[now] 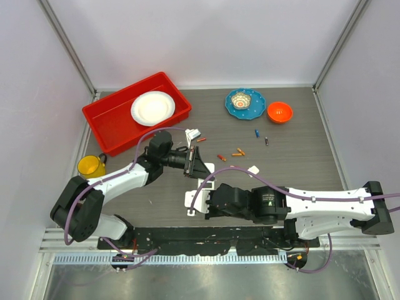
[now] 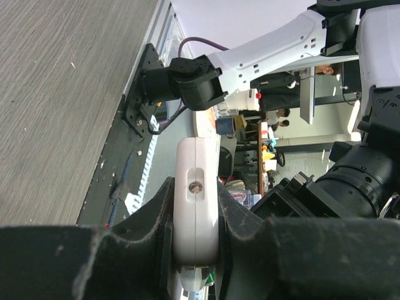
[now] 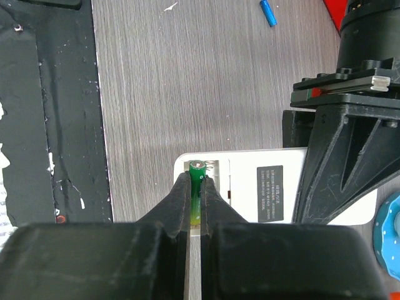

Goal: Load the batteries into the remote control

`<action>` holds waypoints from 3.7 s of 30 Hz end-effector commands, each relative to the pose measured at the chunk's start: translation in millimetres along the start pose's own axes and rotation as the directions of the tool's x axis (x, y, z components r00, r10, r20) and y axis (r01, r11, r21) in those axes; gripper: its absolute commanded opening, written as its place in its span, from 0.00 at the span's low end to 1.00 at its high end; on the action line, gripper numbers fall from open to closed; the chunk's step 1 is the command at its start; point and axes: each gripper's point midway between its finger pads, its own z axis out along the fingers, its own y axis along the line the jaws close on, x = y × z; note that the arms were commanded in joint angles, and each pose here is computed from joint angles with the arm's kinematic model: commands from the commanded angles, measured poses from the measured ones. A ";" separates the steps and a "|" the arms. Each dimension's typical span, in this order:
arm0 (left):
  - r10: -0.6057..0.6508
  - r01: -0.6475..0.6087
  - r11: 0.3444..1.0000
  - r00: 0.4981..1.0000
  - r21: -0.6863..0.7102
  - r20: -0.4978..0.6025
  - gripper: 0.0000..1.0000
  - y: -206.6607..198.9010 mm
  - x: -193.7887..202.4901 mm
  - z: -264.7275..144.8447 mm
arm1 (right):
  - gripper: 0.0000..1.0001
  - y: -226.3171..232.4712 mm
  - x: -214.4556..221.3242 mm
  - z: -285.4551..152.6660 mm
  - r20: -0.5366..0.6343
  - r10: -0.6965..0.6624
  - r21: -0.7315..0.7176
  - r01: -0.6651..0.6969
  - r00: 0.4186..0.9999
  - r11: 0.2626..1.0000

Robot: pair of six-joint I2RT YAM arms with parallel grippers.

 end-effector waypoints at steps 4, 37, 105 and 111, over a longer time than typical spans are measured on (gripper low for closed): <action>0.088 -0.090 0.994 0.995 0.063 0.044 0.00 -34.6 -19.1 -6.3 | 0.01 38.2 46.0 -3.1 -0.176 -0.052 -0.170 0.022 0.983 0.985; 0.160 -0.164 0.981 0.986 0.099 0.047 0.00 -63.8 -13.5 -16.6 | 0.01 37.0 77.6 -1.0 -0.289 -0.133 -0.132 0.098 0.948 0.986; 0.075 -0.077 0.995 0.996 0.060 0.043 0.00 -32.8 -7.0 -10.0 | 0.39 -20.7 32.0 -1.9 -0.175 -0.013 0.175 0.044 0.985 0.984; 0.070 -0.073 0.996 0.997 0.056 0.039 0.00 -30.2 -6.2 -9.1 | 0.41 -24.8 30.9 -1.9 -0.163 0.005 0.186 0.026 0.987 0.982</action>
